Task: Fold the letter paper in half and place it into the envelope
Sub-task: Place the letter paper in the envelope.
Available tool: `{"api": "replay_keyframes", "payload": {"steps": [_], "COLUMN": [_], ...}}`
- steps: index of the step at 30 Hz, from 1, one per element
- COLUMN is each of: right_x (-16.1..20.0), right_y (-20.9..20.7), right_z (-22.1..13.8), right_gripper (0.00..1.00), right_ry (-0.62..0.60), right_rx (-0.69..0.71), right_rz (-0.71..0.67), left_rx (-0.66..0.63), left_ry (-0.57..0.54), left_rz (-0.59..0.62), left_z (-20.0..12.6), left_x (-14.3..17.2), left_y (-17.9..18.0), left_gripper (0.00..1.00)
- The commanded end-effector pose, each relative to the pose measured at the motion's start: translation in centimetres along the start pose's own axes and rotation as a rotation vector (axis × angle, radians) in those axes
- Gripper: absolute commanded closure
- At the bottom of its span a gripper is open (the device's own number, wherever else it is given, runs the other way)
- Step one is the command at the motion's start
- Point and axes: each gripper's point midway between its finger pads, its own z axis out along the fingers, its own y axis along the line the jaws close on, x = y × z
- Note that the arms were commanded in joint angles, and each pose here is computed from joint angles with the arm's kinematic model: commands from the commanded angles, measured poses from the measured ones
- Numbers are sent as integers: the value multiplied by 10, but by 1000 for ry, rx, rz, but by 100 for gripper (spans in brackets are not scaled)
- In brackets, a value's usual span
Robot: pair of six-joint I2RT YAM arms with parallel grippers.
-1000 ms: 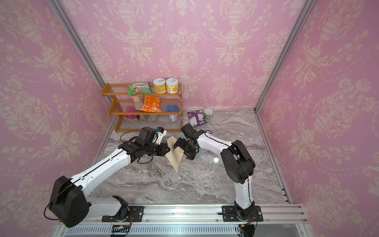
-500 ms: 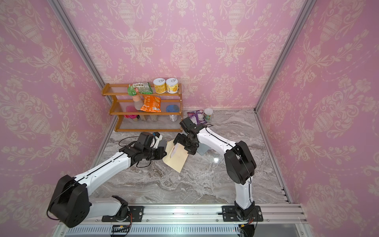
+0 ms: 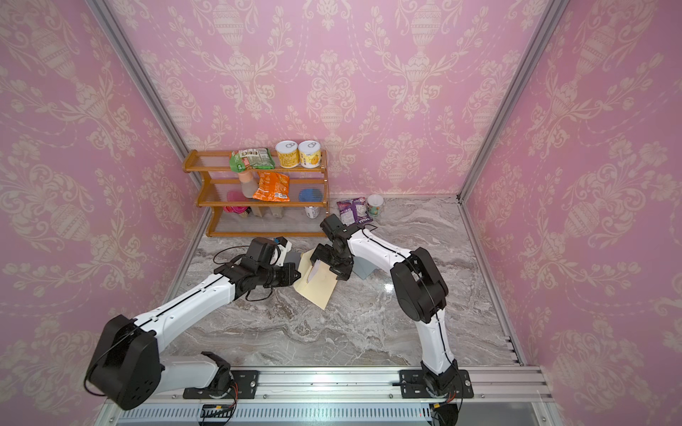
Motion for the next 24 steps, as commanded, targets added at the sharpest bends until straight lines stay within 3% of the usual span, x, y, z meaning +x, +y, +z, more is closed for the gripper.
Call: {"api": "replay_keyframes", "payload": {"steps": [1,24], "right_x": [-1,0], "right_y": [5,-38], "right_z": [-3,14], "right_gripper": [0,0], "right_ry": [-7,29], "right_rx": [23,236], "right_rz": [-42,-98], "left_rx": [56,30], "left_ry": [-25,-36], "left_rz": [12,55], "left_z": [-9,-15], "left_x": [-6,-11], "left_y": [-12,-12], "left_gripper": [100,100]}}
